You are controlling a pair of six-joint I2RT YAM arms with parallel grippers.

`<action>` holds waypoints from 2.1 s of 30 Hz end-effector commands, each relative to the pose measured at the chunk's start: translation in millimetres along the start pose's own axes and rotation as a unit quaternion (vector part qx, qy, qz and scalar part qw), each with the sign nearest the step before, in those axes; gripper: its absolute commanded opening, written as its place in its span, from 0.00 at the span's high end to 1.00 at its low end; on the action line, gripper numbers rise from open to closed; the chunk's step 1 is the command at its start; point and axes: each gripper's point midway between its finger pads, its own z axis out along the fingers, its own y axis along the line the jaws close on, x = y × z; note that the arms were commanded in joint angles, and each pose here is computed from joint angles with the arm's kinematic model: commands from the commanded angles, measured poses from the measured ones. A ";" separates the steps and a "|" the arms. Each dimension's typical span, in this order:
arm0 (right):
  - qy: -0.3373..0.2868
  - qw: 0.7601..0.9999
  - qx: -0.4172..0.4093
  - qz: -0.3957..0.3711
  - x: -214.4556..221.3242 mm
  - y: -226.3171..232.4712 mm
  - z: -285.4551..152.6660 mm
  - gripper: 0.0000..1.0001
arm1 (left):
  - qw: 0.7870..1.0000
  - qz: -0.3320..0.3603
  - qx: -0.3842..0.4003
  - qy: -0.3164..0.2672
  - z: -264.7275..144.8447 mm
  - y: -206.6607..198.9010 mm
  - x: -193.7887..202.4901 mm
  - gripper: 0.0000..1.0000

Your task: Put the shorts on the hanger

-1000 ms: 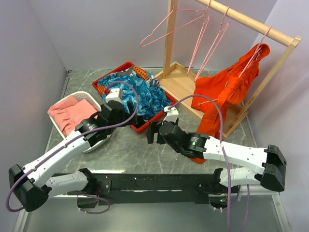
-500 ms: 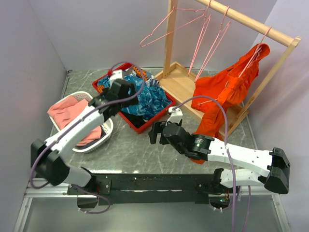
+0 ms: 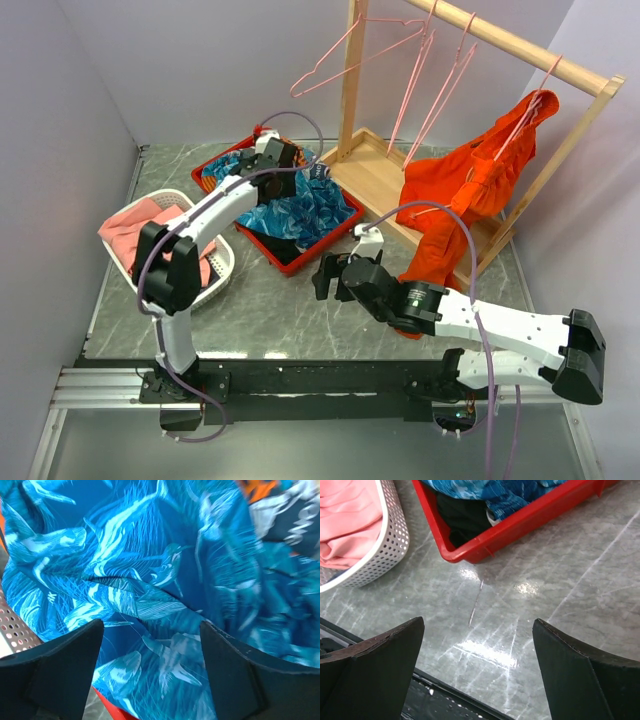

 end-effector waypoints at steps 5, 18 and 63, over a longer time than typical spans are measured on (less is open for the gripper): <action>-0.019 1.000 0.000 0.014 -9.1 1.6 -2.8 0.04 | 0.999 0.019 -0.028 -0.019 11.1 2.8 -14.7 0.37; -0.024 1.000 0.010 0.003 -23.5 13.8 10.5 0.03 | 0.996 -0.055 0.012 -0.075 -91.4 42.6 -63.4 0.99; 0.017 1.000 0.011 0.022 -58.3 48.0 194.7 0.65 | 0.995 -0.093 0.028 -0.021 -153.5 113.1 88.5 0.23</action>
